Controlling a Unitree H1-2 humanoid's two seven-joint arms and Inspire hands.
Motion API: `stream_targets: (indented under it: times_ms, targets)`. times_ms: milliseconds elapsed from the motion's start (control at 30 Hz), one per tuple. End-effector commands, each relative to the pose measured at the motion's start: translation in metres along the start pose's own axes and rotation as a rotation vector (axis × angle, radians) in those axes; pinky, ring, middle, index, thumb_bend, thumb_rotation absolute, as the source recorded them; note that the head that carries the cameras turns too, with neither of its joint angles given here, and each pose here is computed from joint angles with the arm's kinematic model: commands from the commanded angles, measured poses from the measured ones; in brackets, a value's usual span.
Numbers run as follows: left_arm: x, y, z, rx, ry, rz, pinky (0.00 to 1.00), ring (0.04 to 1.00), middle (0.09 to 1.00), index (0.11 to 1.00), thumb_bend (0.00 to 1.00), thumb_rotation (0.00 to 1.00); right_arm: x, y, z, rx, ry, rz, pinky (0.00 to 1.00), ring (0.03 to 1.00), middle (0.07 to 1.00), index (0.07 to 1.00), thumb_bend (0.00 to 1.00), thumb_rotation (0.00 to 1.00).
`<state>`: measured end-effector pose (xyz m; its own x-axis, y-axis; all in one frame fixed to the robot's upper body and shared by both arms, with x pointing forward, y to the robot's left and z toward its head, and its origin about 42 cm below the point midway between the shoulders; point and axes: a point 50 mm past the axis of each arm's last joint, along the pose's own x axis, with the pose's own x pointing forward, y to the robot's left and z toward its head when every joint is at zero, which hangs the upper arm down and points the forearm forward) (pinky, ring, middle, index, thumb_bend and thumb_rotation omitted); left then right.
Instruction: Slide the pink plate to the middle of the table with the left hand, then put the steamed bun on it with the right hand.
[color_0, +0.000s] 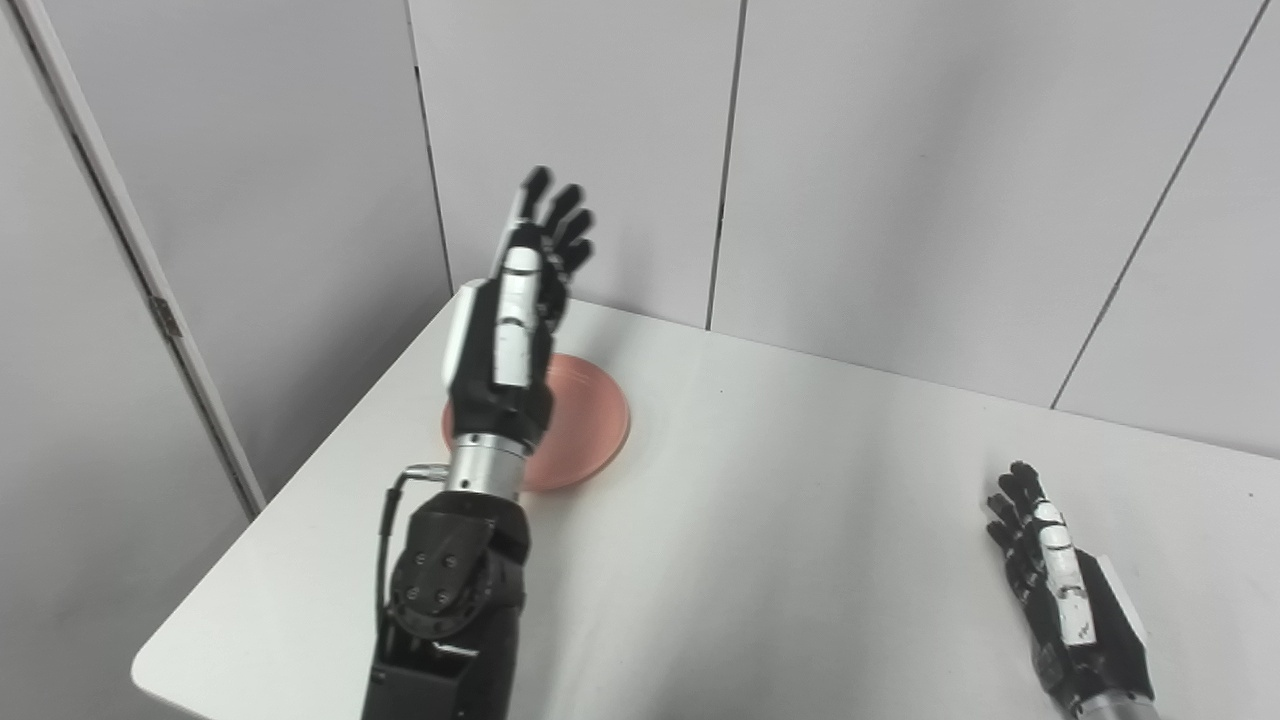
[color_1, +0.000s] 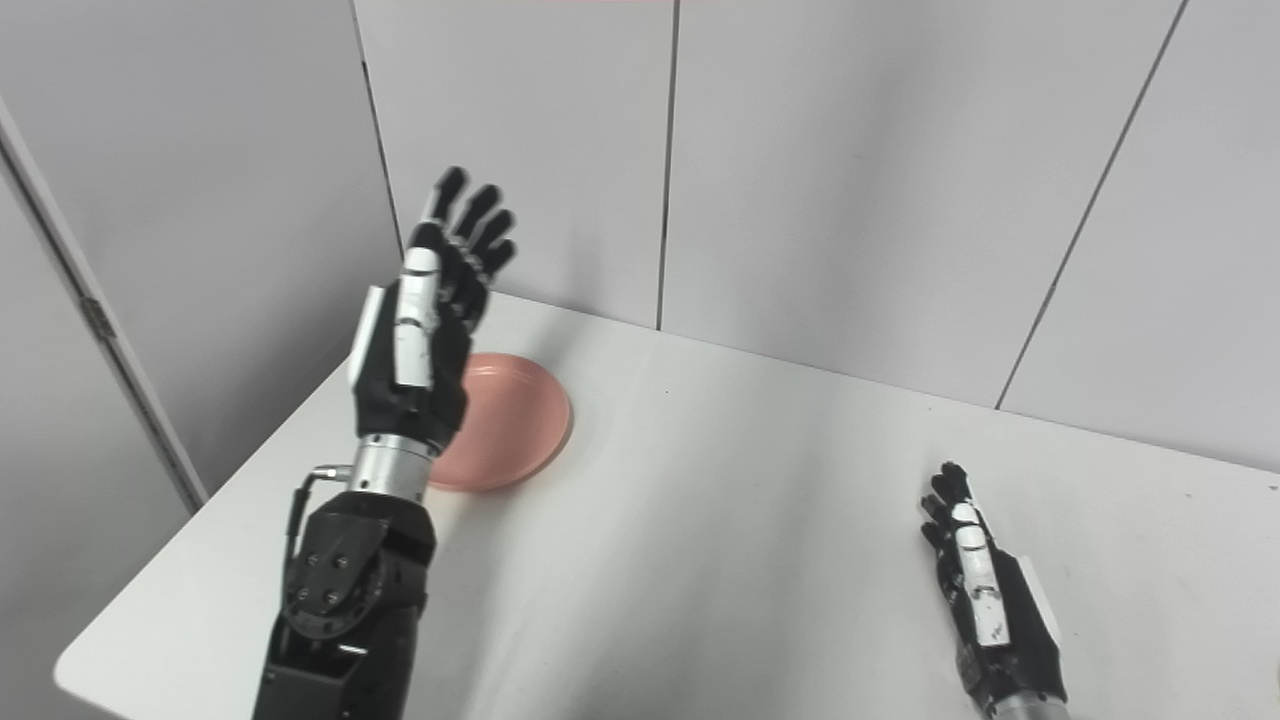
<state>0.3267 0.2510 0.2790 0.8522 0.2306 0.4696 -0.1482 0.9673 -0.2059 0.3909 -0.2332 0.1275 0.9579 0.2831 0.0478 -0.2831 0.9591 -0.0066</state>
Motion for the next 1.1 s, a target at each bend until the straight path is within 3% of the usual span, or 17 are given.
stream_targets:
  times_ms: [0,467,1067]
  targets:
    - [0.010,0.006,0.012,0.004,-0.078,0.019,0.95,0.938,0.951,0.971,0.49,1.00,-0.018,-0.011,-0.028,0.011,0.099,-0.041,1.00,1.000,1.000,1.000,0.14,1.00]
    - [0.020,0.080,-0.002,0.014,-0.082,0.212,0.96,0.951,0.959,0.967,0.49,1.00,-0.021,-0.013,-0.023,0.015,0.107,-0.041,1.00,1.000,1.000,1.000,0.15,1.00]
    - [0.025,0.125,-0.035,-0.058,0.029,0.325,0.98,0.948,0.957,0.981,0.47,1.00,-0.022,-0.014,-0.021,0.003,0.106,-0.041,1.00,1.000,1.000,1.000,0.14,1.00]
